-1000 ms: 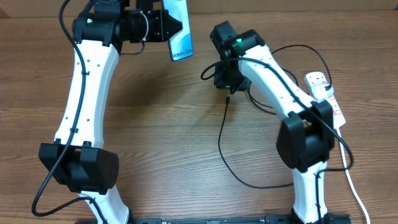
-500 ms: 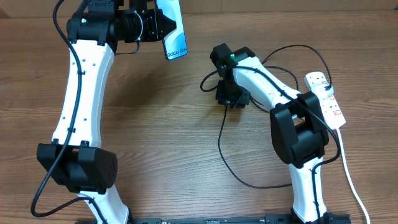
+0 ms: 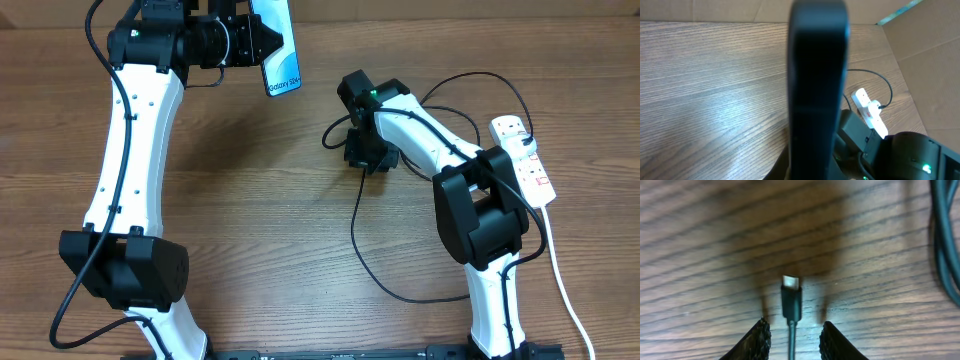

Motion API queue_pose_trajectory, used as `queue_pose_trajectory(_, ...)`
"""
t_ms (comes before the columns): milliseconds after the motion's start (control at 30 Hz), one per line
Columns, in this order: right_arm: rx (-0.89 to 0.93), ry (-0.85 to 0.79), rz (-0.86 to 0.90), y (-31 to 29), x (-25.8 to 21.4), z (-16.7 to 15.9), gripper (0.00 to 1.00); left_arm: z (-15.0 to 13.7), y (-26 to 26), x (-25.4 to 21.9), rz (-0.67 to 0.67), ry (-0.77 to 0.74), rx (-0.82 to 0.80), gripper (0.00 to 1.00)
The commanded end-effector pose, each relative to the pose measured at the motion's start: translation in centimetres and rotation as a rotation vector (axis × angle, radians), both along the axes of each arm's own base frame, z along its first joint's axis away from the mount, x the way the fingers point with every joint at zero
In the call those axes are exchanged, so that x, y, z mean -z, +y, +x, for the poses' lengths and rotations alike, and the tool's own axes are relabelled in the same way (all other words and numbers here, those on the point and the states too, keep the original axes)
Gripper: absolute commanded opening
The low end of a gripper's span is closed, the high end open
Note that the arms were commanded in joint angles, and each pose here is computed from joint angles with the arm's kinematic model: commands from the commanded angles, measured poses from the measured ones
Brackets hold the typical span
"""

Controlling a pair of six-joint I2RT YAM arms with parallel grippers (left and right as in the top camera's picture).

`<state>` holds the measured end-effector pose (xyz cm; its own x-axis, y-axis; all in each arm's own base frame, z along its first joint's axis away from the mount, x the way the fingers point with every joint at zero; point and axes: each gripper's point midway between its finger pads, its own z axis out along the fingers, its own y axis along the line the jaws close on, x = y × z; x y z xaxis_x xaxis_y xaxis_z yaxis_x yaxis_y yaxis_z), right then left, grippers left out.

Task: Plug charger to phone and switch on socket

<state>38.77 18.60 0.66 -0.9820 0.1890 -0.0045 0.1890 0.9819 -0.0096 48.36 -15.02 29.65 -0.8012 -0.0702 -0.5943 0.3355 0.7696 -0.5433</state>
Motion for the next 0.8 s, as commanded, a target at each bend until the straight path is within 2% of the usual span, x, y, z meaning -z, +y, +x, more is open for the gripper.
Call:
queue_pose_trajectory(0,0.000,0.017,-0.014,-0.61,0.86,-0.66,0.32,0.00,-0.30,-0.89,-0.016,-0.021,0.011,0.04)
queue_pose_trajectory(767,-0.044,-0.017,-0.015,-0.65,1.73,-0.11,0.16,-0.01,-0.30,-0.86,-0.016,-0.020,0.011,0.04)
